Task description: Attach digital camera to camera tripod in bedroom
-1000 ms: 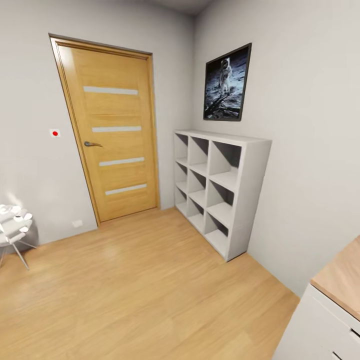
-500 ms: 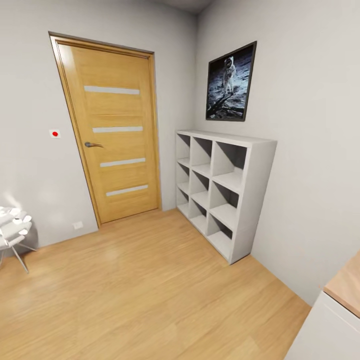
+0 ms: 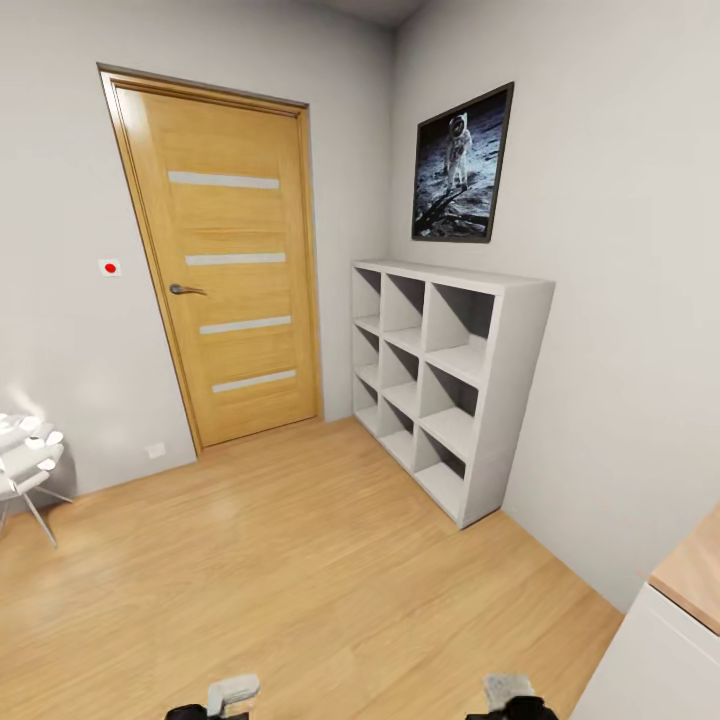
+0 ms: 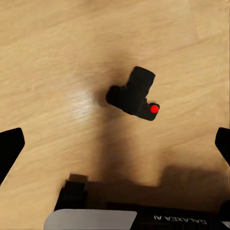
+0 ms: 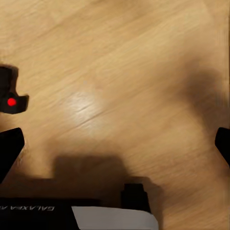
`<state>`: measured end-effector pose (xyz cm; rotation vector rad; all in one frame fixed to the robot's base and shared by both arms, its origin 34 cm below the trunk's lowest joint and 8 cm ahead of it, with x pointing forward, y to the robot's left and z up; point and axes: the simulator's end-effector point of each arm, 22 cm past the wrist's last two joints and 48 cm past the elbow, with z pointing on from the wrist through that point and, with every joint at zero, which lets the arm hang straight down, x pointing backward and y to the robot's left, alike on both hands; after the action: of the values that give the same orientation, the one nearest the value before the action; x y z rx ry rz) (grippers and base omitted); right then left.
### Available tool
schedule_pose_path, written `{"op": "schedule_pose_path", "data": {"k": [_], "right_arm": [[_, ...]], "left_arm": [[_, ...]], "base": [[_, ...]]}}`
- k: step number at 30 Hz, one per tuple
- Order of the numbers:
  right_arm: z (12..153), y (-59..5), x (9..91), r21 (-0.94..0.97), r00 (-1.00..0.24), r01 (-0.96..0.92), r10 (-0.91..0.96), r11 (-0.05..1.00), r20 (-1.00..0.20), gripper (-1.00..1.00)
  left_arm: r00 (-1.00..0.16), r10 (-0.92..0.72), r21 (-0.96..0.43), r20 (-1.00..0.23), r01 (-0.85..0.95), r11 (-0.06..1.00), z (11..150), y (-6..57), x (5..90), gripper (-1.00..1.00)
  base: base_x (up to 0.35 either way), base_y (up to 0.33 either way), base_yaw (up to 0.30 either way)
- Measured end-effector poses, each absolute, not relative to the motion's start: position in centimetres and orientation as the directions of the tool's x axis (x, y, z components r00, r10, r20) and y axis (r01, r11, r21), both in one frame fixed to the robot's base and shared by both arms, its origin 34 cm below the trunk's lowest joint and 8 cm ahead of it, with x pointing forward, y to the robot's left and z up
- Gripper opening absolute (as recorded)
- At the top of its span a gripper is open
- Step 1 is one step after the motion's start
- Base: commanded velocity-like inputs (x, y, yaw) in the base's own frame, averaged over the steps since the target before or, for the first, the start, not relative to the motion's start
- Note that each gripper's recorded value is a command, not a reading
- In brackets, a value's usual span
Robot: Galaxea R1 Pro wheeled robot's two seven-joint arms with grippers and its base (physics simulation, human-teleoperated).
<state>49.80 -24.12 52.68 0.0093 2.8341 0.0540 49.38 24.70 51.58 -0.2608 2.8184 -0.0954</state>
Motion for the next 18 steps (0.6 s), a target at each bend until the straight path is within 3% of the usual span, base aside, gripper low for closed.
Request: {"op": "schedule_pose_path", "data": {"k": [5, 10, 15, 18], "right_arm": [[55.2, -23.8, 53.3, 0.049, -0.941, -0.003, 0.014, 0.999, -0.339, 1.0], [59.2, -23.6, 57.4, 0.055, -0.925, -0.013, 0.009, 0.998, -0.381, 1.0], [65.7, -23.1, 62.7, 0.057, -0.864, -0.03, 0.002, 0.998, -0.504, 1.0], [67.2, -22.6, 63.8, 0.061, -0.844, -0.037, 0.001, 0.997, -0.537, 1.0]], "left_arm": [[-0.922, -0.208, -0.121, -0.326, -0.178, 0.977, 54.0, 24.1, 53.8, 1.0], [-0.9, -0.246, -0.158, -0.361, -0.201, 0.967, 56.5, 23.6, 57.8, 1.0], [-0.855, -0.304, -0.204, -0.419, -0.238, 0.95, 59.5, 23.9, 62.2, 1.0], [-0.842, -0.372, -0.244, -0.39, -0.295, 0.924, 59.7, 24.0, 62.2, 1.0]], "base": [[0.001, 0.001, -0.06], [-0.006, 0.005, -0.191], [-0.031, 0.025, -0.196], [-0.007, 0.006, -0.073]]}}
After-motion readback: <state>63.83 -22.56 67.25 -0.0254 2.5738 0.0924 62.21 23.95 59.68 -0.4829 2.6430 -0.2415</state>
